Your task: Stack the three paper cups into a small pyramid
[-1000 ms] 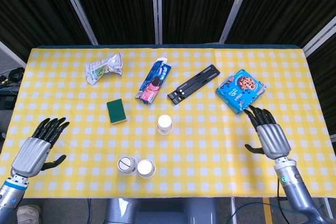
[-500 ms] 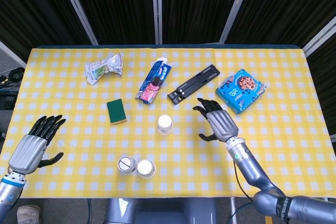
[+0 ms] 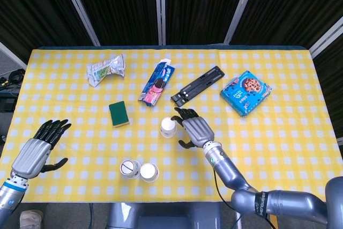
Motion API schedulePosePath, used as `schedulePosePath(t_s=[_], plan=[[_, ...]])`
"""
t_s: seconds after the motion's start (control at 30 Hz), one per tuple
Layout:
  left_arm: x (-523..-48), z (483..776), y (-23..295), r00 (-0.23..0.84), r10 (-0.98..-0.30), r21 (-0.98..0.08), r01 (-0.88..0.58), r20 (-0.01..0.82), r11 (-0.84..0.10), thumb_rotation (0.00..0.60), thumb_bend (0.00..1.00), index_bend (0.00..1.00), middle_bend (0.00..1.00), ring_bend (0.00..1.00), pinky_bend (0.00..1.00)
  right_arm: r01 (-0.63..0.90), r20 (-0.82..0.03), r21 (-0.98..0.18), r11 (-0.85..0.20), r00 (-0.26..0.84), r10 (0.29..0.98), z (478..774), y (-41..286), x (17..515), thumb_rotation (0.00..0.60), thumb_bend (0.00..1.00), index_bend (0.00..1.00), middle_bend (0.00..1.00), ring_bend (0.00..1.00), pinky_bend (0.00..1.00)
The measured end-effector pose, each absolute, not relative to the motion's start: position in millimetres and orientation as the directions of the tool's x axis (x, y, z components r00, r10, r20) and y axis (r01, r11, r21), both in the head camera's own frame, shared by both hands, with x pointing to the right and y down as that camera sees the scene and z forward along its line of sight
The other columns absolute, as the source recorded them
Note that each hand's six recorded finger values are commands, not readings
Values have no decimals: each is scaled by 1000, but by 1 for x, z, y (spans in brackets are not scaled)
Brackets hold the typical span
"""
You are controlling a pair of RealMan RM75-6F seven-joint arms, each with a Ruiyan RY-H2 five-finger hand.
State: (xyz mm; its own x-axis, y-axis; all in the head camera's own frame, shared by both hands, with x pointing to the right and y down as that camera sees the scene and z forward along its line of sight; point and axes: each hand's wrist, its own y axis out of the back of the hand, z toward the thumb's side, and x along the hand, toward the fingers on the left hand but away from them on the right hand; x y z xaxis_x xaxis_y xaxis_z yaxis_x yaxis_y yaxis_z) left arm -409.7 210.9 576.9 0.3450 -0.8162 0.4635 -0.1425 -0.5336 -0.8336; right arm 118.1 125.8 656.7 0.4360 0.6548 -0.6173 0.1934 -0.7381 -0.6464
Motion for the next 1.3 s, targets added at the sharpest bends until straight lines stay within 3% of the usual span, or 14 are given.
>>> schedulePosePath(t_s=[0.23,0.53,0.77,1.03,1.3], plan=[[-410,577,211,352,-812,-828,-152,466,-540,600,250,0,0,0,0,180,-626,-651,-737,422,656,667,117,105,600,242,136,0,0,0],[-411,579,210,351,-809,-824,-151,472,-546,600,251,0,0,0,0,170,-653,-629,-759,415,634,680,122,97,600,309,136,0,0,0],[-407,579,212,363,-804,-824,-143,472,-548,600,251,0,0,0,0,170,-653,-627,-760,417,632,686,121,89,600,377,198,0,0,0],[-406,580,213,366,-799,-822,-138,477,-553,600,251,0,0,0,0,170,-654,-626,-761,418,631,694,121,85,600,382,220,0,0,0],[-406,580,213,369,-797,-820,-137,479,-556,600,251,0,0,0,0,172,-651,-627,-760,420,632,698,124,81,600,380,391,24,0,1]])
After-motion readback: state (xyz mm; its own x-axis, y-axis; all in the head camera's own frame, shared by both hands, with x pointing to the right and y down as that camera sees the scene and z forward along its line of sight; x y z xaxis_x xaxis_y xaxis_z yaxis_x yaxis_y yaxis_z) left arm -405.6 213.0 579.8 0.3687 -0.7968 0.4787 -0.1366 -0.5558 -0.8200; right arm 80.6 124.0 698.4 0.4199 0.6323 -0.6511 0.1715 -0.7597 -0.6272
